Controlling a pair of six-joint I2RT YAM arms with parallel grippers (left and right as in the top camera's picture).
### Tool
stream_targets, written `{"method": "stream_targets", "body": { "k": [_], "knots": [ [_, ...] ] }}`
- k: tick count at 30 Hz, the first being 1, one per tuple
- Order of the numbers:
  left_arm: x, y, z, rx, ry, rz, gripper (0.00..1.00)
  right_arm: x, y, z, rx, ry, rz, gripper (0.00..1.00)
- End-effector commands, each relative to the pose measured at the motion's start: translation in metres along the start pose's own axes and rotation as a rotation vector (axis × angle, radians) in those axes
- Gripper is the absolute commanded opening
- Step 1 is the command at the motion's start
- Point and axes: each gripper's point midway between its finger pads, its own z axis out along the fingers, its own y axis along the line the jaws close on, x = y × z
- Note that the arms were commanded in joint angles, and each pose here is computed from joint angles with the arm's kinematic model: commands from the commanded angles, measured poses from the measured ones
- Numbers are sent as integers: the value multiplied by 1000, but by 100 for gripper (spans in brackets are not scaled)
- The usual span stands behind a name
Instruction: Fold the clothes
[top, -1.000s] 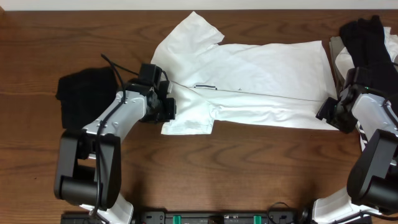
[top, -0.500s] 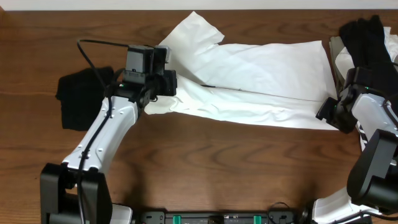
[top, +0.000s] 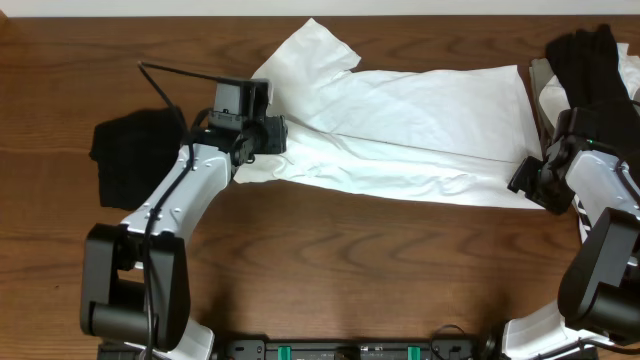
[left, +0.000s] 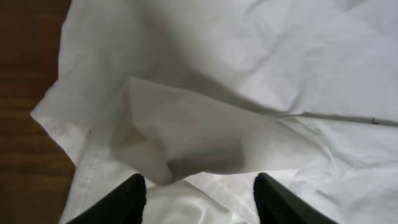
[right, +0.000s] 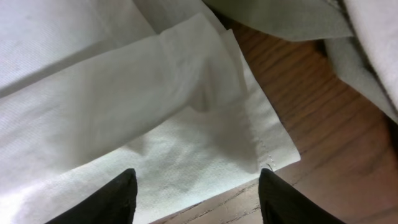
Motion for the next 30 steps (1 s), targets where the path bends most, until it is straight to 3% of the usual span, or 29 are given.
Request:
{"method": "stream_targets", "body": {
  "k": [1,14,24,25,28,30],
  "knots": [
    [-2,7,-1,-22,-2,-9,60,3,3,3,-1,9,-16,62],
    [35,23,8,-65,126,-42,60,3,3,3,-2,11,-16,63],
    [5,35,-13,-164,15,-27,52,2,3,3,-3,6,-16,63],
    [1,34,-17,-160,-5,-31,49,2,3,3,-3,5,-16,63],
    [-2,17,-23,-86,-16,-60,13,2,3,3,-3,6,-16,63],
    [9,-2,-22,-1,35,-55,6,2,3,3,-2,7,-16,63]
  ]
}}
